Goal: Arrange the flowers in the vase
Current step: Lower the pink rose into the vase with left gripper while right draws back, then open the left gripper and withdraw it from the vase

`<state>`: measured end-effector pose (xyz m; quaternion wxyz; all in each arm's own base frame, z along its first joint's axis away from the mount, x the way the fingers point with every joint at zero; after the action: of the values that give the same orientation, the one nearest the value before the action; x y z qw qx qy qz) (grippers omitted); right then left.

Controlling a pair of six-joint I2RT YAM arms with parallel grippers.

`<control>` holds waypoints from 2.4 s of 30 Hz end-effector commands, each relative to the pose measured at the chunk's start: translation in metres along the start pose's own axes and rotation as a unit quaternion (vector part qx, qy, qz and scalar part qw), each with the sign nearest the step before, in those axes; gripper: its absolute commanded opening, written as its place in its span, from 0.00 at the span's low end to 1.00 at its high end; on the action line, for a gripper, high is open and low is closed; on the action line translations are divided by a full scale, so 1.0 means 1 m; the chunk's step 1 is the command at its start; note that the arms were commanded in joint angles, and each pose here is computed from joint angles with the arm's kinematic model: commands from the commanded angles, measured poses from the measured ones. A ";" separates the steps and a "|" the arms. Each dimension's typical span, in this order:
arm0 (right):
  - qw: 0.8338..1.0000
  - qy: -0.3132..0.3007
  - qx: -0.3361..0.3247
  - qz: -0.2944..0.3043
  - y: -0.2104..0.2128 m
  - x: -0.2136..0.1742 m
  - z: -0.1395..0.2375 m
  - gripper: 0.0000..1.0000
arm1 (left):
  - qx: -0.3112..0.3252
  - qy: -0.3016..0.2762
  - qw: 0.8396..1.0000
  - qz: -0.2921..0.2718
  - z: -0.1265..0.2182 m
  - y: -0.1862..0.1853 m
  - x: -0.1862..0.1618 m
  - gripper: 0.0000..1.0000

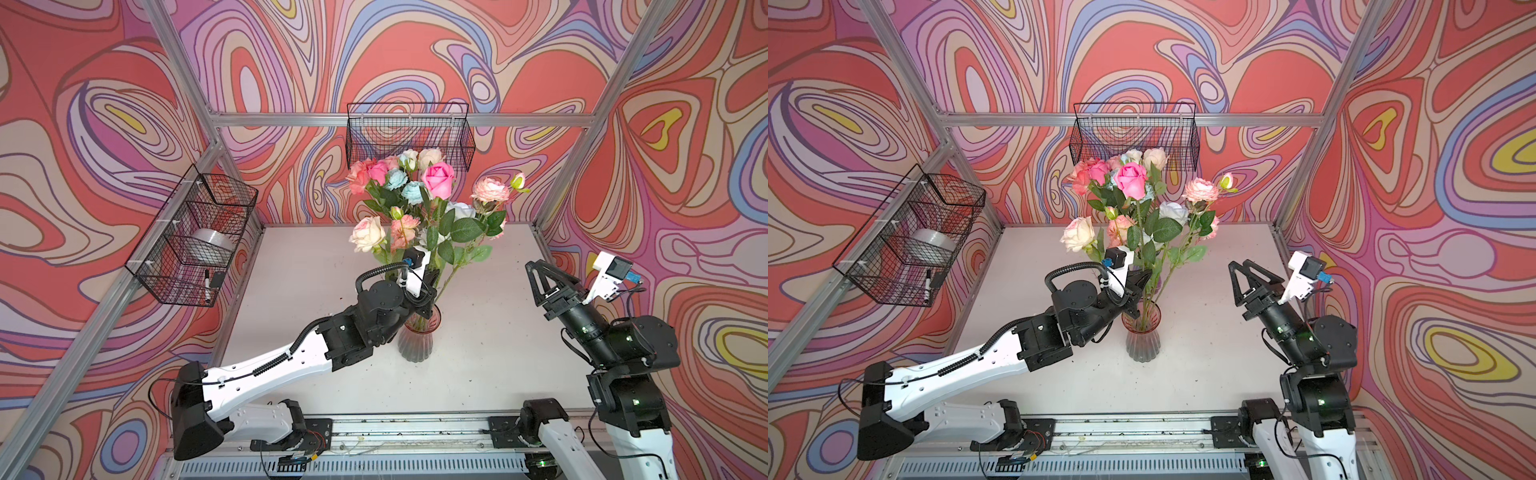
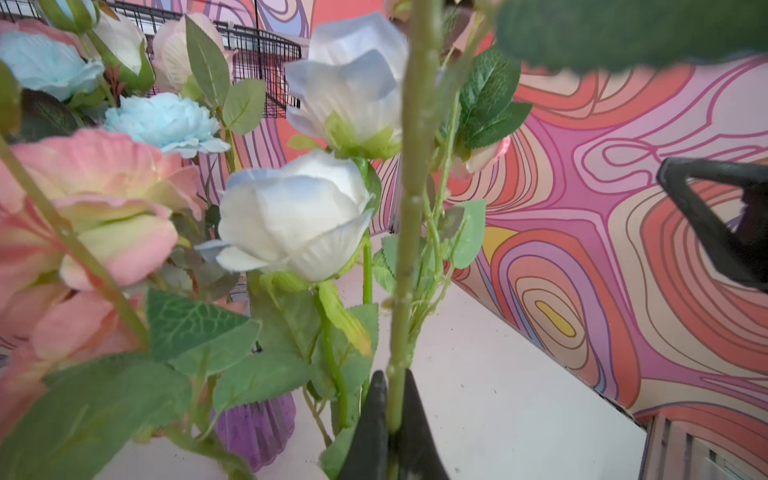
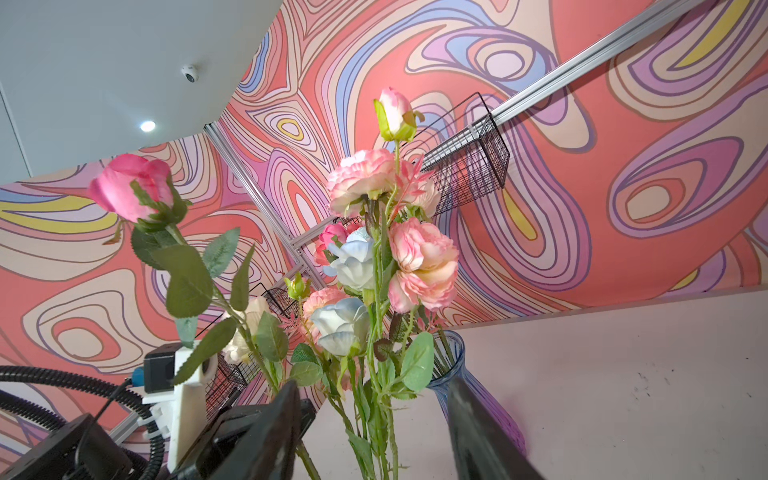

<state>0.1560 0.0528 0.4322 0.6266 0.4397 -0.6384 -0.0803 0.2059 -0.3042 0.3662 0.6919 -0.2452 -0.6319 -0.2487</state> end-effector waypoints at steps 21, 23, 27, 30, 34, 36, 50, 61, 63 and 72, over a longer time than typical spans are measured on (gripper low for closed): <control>1.000 -0.002 -0.025 0.007 -0.006 -0.001 0.002 0.57 | -0.010 0.024 1.000 0.006 0.020 0.000 -0.017 0.38; 1.000 -0.002 -0.025 0.004 -0.006 -0.002 0.002 0.57 | -0.012 0.025 1.000 0.008 0.025 0.001 -0.018 0.41; 1.000 -0.001 -0.025 0.003 -0.006 -0.002 0.003 0.57 | -0.010 0.030 0.999 0.006 0.033 0.003 -0.017 0.45; 1.000 0.000 -0.026 0.002 -0.007 -0.002 0.003 0.57 | -0.012 0.036 0.999 0.006 0.040 0.005 -0.015 0.50; 1.000 0.000 -0.029 0.002 -0.008 -0.002 0.002 0.57 | -0.022 0.028 0.999 0.013 0.053 0.008 -0.005 0.54; 1.000 0.002 -0.031 0.002 -0.008 -0.002 0.002 0.57 | -0.030 0.026 0.999 0.012 0.060 0.009 0.002 0.55; 0.993 0.027 -0.115 -0.019 -0.039 -0.007 -0.016 0.57 | 0.024 0.033 0.999 -0.029 0.118 0.045 0.025 0.56; 0.944 0.046 -0.326 0.005 -0.098 -0.013 -0.014 0.74 | 0.136 0.097 0.986 -0.002 0.162 0.087 -0.031 1.00; 0.934 0.029 -0.357 -0.009 -0.107 -0.011 -0.013 0.98 | 0.144 0.111 0.983 -0.022 0.163 0.090 -0.033 1.00; 0.938 0.016 -0.347 -0.003 -0.127 -0.025 -0.020 0.98 | 0.247 0.134 0.943 -0.180 0.138 0.101 -0.057 1.00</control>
<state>0.2241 0.0061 0.3393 0.7577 0.2114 -0.5474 -0.2856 0.1572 -0.1390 0.3249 0.7777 -0.0042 -0.5925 -0.2101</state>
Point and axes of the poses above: each gripper's point midway between its finger pads, its own z axis back along the fingers, its own y axis along the line the jaws close on, x = y × z, the point moved 6 cm from there along z, back along the fingers, and after that the axes turned 9 degrees about -z, right-handed, at the moved point
